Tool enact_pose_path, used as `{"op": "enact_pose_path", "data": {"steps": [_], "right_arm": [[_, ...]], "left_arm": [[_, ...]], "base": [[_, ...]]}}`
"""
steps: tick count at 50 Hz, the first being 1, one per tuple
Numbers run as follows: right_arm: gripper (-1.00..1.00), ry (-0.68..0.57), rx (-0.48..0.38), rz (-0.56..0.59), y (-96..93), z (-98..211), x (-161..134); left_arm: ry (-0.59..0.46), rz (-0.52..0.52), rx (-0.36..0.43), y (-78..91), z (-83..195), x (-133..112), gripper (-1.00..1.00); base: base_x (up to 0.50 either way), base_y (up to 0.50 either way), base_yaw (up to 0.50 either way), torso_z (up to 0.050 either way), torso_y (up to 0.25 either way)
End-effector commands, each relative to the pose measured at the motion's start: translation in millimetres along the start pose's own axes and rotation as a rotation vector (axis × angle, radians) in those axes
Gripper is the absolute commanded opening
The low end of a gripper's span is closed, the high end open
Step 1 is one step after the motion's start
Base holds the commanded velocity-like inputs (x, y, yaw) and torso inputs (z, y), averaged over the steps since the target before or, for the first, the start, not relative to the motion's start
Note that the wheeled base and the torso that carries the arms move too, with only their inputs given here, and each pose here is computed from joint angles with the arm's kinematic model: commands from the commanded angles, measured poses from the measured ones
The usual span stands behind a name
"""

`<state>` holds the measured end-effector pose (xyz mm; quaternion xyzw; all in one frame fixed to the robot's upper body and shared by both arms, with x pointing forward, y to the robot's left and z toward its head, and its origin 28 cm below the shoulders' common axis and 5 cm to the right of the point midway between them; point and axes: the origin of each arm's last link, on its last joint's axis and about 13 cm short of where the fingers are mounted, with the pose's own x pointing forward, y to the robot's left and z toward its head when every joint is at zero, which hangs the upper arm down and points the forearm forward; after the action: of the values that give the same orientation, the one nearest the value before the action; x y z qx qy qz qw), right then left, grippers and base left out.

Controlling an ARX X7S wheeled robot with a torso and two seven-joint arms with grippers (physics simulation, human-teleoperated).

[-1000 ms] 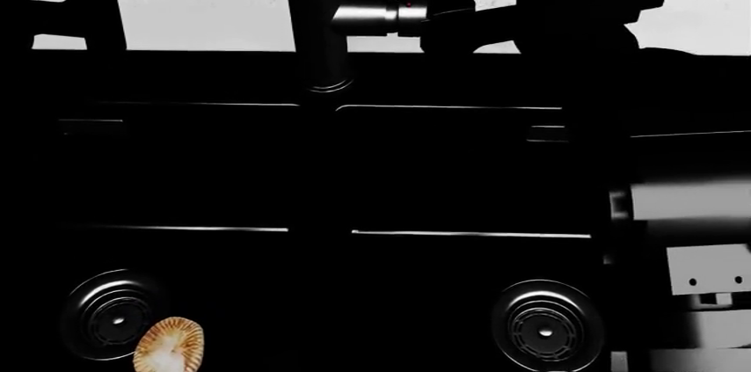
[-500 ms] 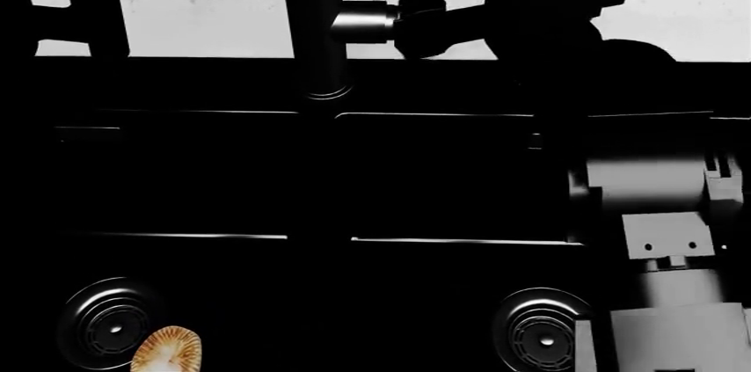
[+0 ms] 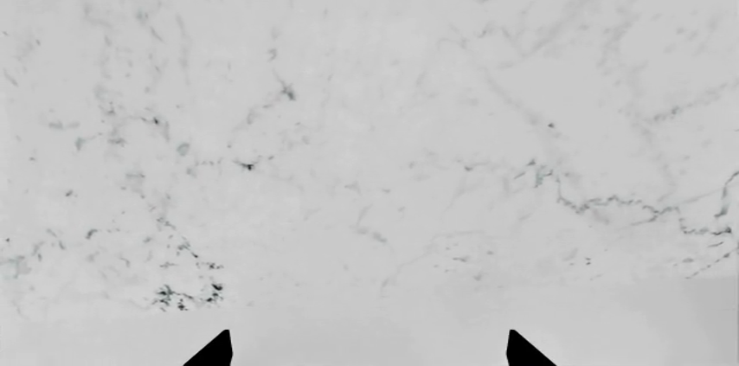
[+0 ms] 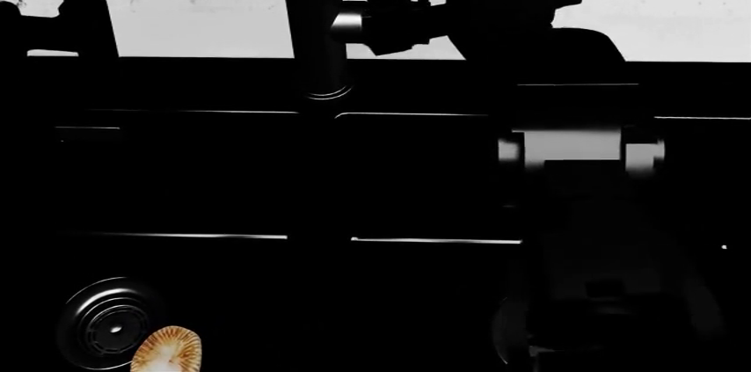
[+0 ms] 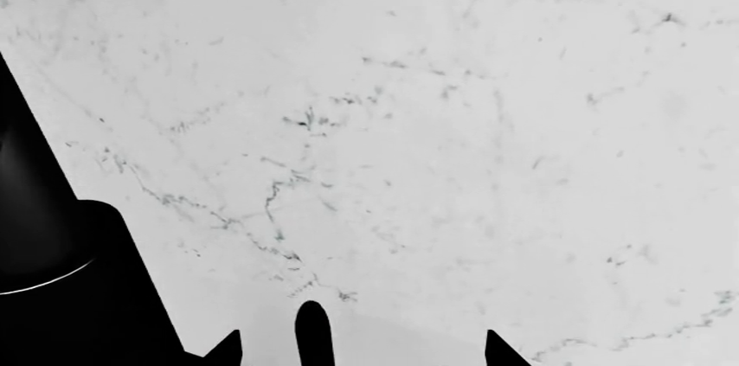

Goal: Turn on the sink faucet.

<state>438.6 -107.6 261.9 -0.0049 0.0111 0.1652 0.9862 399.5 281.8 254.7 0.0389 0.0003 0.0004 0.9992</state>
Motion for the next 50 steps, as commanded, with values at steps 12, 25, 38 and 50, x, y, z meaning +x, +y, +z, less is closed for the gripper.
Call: {"op": "enact_pose_path", "data": {"steps": [12,25,38,50], "right_arm": [[1.00,0.017,0.079,-0.084,8.6,-4.9,3.2],[1.00,-0.033,0.116,-0.217,4.9,-7.2,3.1],[1.00,-0.040,0.115,-0.230,0.9,-6.8,1.8],[1.00,-0.038,0.129,-0.255,-6.6,-11.8,-1.1]], "left_arm": [[0.008,0.000,0.000,-0.3,-3.5,-0.8,1.00],[0.009,0.008,-0.011,3.5,-6.6,-1.6,1.00],[0.005,0.014,-0.014,4.0,-7.2,-0.7,1.00],[0.005,0.017,-0.011,2.9,-5.9,-1.4,1.00]], "base": [[0.00,0.00,0.00,0.000,0.000],[0.00,0.00,0.00,0.000,0.000],[0.00,0.00,0.00,0.000,0.000],[0.00,0.00,0.00,0.000,0.001]]}}
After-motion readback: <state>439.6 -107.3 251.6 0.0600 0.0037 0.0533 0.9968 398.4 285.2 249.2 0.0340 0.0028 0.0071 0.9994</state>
